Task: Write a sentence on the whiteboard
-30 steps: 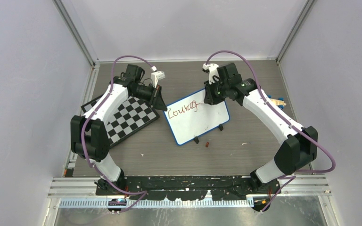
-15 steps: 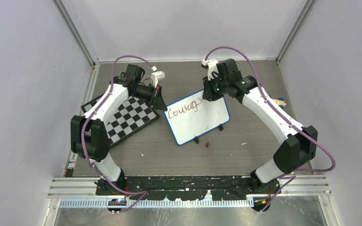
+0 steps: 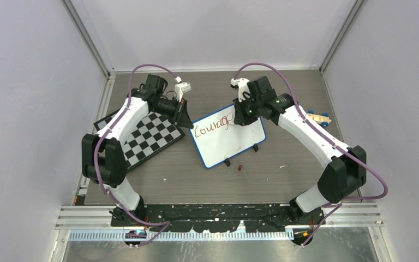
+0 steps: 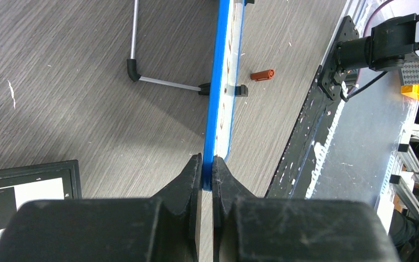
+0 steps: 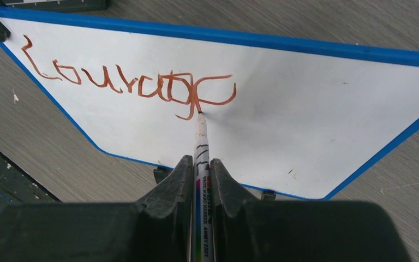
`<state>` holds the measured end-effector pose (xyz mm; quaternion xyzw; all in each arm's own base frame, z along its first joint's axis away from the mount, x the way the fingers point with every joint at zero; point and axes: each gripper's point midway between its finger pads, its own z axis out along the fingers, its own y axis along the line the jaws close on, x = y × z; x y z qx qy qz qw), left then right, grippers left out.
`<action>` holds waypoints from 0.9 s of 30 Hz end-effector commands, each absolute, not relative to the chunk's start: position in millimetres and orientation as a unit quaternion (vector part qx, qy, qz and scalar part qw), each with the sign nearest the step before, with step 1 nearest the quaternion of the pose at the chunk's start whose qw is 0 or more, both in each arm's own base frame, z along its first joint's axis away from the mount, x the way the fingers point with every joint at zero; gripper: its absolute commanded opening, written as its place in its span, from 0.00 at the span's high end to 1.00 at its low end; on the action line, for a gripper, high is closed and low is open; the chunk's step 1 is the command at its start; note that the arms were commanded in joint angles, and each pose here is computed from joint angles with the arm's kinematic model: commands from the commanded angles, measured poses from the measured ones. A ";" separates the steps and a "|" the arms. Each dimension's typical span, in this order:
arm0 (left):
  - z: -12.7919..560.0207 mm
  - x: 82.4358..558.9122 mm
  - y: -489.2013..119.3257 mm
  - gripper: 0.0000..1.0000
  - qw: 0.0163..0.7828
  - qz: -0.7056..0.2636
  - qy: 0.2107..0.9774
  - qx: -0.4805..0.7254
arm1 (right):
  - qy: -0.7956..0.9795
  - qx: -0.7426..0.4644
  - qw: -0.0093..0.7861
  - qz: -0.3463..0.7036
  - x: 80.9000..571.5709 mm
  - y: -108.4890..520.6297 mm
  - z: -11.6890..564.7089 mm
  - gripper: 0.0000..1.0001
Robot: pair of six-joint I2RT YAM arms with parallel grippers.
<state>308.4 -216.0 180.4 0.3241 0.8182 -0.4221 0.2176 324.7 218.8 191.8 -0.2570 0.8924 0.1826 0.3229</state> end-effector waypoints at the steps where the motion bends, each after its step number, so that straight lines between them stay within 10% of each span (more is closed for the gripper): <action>1: 184.0 304.0 -218.8 1.00 0.209 -0.422 0.818 0.330 | 0.886 -0.254 0.355 0.155 334.8 204.1 202.3 1.00; 20: 185.3 305.8 -219.0 0.99 0.212 -0.421 0.818 0.330 | 0.870 -0.271 0.352 0.213 325.7 212.7 241.2 1.00; 27: 188.2 305.8 -218.7 0.75 0.210 -0.420 0.819 0.329 | 0.864 -0.286 0.340 0.238 307.9 212.6 257.3 1.00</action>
